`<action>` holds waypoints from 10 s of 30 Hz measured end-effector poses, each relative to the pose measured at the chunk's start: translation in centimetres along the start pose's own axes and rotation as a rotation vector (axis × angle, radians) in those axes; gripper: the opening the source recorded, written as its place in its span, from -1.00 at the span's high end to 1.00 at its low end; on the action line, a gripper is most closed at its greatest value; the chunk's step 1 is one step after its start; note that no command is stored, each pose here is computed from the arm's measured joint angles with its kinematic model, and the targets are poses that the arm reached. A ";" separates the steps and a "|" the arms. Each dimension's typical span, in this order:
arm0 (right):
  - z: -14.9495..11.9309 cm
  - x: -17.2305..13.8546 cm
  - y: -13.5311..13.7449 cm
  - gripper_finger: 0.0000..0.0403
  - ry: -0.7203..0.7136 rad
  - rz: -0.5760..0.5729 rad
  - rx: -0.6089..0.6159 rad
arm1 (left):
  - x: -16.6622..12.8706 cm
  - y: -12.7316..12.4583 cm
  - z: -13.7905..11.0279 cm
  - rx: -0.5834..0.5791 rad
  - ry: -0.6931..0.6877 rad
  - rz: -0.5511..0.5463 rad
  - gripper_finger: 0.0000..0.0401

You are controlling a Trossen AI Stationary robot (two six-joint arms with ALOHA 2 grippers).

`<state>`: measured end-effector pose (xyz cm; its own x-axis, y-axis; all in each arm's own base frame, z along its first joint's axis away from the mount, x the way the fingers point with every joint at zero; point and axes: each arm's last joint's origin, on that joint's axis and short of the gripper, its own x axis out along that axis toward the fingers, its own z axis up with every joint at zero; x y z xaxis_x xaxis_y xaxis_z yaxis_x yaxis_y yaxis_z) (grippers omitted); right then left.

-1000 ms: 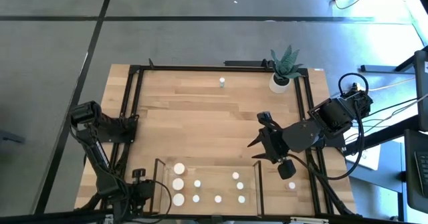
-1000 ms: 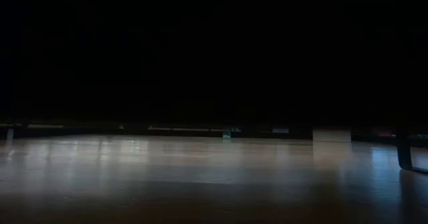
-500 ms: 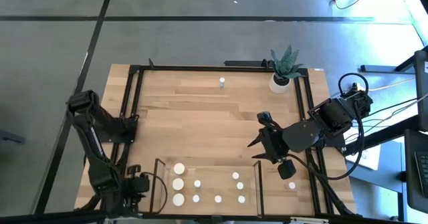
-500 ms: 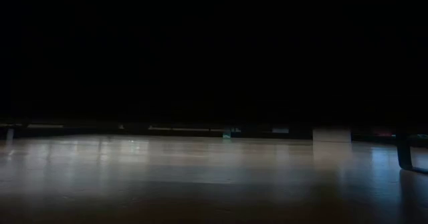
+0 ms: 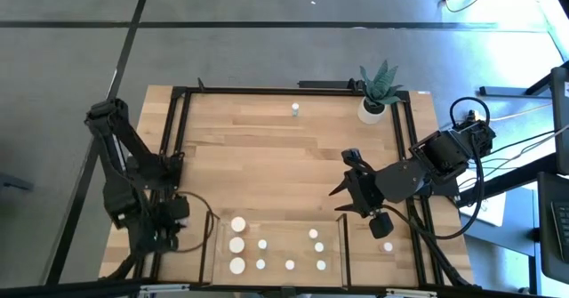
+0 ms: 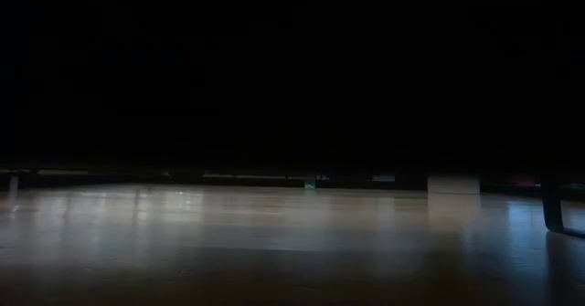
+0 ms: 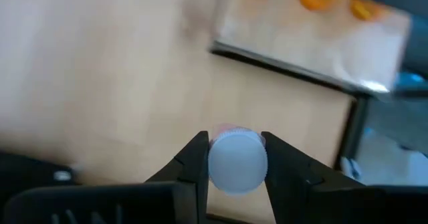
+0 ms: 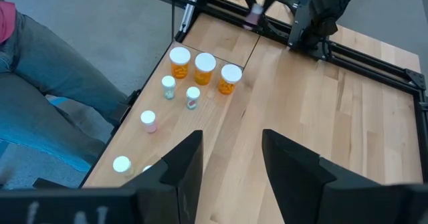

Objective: Pick and place medicine bottles onto shelf by color
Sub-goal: Put the left pink pill bottle on the shelf aligned with the other pink pill bottle, then put the blue pill bottle on the shelf aligned with the other blue pill bottles

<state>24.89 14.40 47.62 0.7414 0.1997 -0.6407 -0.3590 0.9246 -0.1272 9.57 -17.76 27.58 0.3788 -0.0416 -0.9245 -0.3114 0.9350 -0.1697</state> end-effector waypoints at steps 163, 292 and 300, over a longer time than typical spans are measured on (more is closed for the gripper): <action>0.3 4.1 0.3 0.22 0.081 0.009 0.167 | 7.3 -9.1 24.0 0.616 -0.215 -0.182 0.52; 0.7 3.9 1.4 0.22 0.035 0.041 0.142 | 13.4 -11.7 24.4 0.590 -0.095 -0.191 -0.32; 0.7 3.9 1.4 0.22 0.035 0.041 0.142 | 9.8 -10.8 24.8 0.578 -0.082 -0.042 -0.32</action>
<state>27.67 16.71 45.49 0.7070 0.2291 -0.6691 -0.3029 0.9530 0.0062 38.29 -19.49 28.85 0.4536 -0.0772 -0.8879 0.2232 0.9743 0.0293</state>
